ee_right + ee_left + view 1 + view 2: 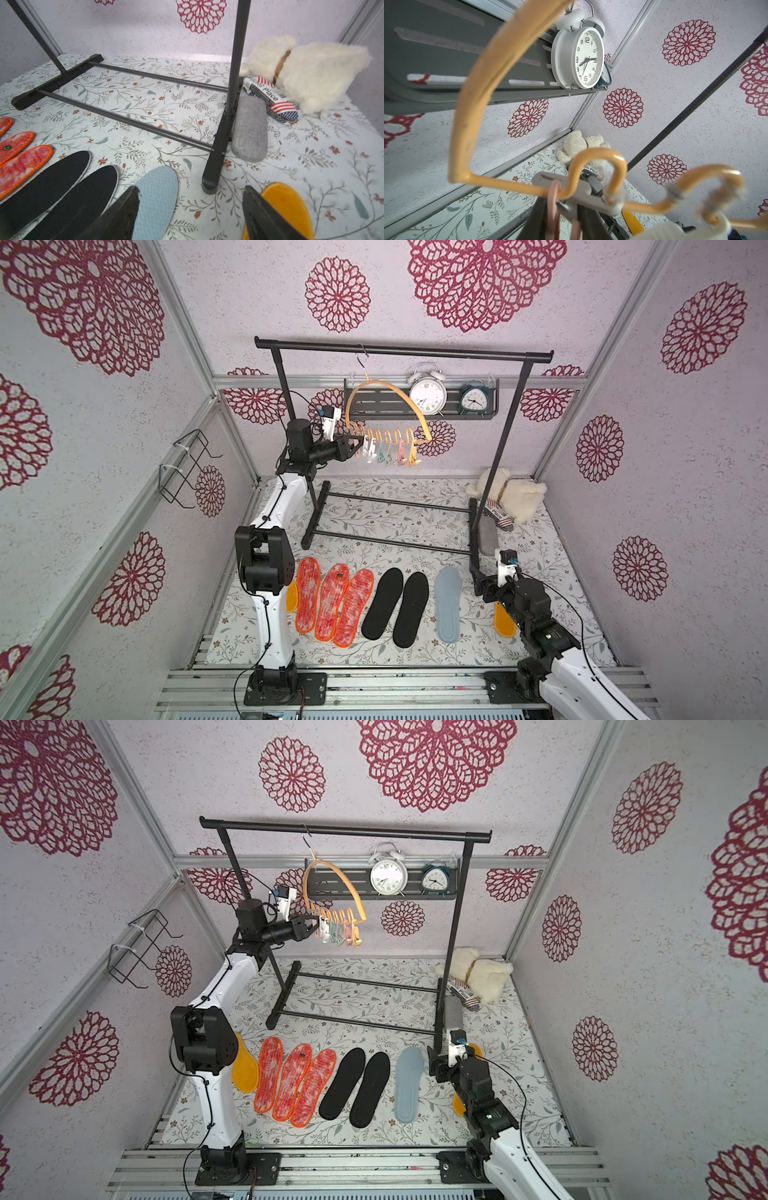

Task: Take the shoe insoles off the hanger
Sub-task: Place the insole at the center of the board, then reset both arms

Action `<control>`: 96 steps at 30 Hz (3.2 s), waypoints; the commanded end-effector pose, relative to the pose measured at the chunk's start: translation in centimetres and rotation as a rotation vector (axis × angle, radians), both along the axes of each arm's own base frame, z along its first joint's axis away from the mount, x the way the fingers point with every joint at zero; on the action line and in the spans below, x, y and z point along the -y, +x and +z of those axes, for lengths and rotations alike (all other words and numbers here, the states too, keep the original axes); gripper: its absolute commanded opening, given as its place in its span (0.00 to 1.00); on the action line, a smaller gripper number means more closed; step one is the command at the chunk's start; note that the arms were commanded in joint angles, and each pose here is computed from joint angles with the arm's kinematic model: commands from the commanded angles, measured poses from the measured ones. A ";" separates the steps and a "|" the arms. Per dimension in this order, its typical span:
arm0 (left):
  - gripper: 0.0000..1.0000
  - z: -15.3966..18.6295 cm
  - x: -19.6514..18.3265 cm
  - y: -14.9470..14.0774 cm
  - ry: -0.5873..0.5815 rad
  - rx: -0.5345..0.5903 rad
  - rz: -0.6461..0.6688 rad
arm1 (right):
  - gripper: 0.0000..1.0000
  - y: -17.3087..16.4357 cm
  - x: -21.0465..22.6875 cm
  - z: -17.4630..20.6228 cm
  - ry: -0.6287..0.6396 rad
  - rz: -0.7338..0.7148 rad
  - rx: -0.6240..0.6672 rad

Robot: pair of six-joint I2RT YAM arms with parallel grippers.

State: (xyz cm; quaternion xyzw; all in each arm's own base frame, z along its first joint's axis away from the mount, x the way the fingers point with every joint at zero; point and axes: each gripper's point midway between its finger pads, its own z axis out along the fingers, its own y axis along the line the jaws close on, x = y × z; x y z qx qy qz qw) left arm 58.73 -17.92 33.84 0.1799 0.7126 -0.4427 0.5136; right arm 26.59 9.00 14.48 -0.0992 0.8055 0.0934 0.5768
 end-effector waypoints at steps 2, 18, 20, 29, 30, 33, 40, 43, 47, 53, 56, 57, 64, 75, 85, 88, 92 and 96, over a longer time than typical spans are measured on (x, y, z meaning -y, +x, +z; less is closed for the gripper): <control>0.03 -1.3 -0.9 0.0 0.027 -0.068 0.033 | 0.82 -0.2 -0.1 0.6 -0.074 0.042 0.125; 0.97 0.0 -1.9 -5.0 0.106 -0.029 0.109 | 0.81 0.0 -0.8 -0.9 -0.086 0.086 0.076; 0.97 0.1 -2.3 -7.0 0.119 -0.030 0.182 | 0.81 -0.1 -0.8 -0.9 -0.084 0.087 0.075; 0.97 -6.4 -7.3 -21.7 0.328 -0.099 0.550 | 0.81 -0.1 -1.0 -1.3 -0.088 0.097 0.063; 0.97 -7.4 -9.2 -23.1 0.324 -0.115 0.645 | 0.81 -0.1 -1.0 -1.2 -0.088 0.097 0.065; 0.97 -10.8 -14.6 -26.8 0.319 -0.168 0.924 | 0.81 -0.1 -1.0 -1.4 -0.089 0.100 0.060; 0.97 -15.1 -18.2 -30.1 0.468 -0.072 1.064 | 0.80 -0.1 -1.3 -1.8 -0.092 0.115 0.047; 0.97 -15.8 -19.1 -29.8 0.561 -0.112 1.097 | 0.80 -0.1 -1.3 -1.7 -0.091 0.118 0.050; 0.97 -17.0 -19.8 -29.5 0.656 -0.112 1.118 | 0.80 -0.1 -1.4 -1.6 -0.092 0.121 0.055; 0.97 -17.0 -20.4 -30.5 0.597 -0.002 1.154 | 0.80 -0.1 -1.3 -1.6 -0.093 0.116 0.056; 0.97 -16.6 -21.6 -30.2 0.553 0.042 1.194 | 0.80 0.0 -1.1 -1.3 -0.090 0.106 0.070; 0.97 -16.6 -22.2 -29.8 0.512 0.041 1.206 | 0.80 0.2 -0.9 -1.2 -0.091 0.092 0.079; 0.97 -18.0 -24.8 -25.5 0.467 0.027 1.210 | 0.80 4.7 1.8 1.8 -0.057 -0.059 0.175; 0.97 -20.4 -24.8 -19.8 0.440 0.069 1.087 | 0.81 9.7 9.0 0.1 -0.001 -0.321 0.268; 0.97 -21.9 -25.7 -18.2 0.492 -0.020 1.126 | 0.93 10.4 9.0 -1.3 0.018 -0.281 0.242; 0.97 -22.0 -25.6 -18.3 0.491 -0.028 1.123 | 0.99 10.3 8.9 -1.0 0.013 -0.282 0.254; 0.97 -21.9 -25.6 -18.3 0.494 -0.022 1.125 | 0.99 10.2 8.9 -1.1 0.012 -0.281 0.251; 0.97 -21.9 -25.6 -18.3 0.495 -0.022 1.126 | 0.99 10.3 8.6 -1.2 0.005 -0.269 0.244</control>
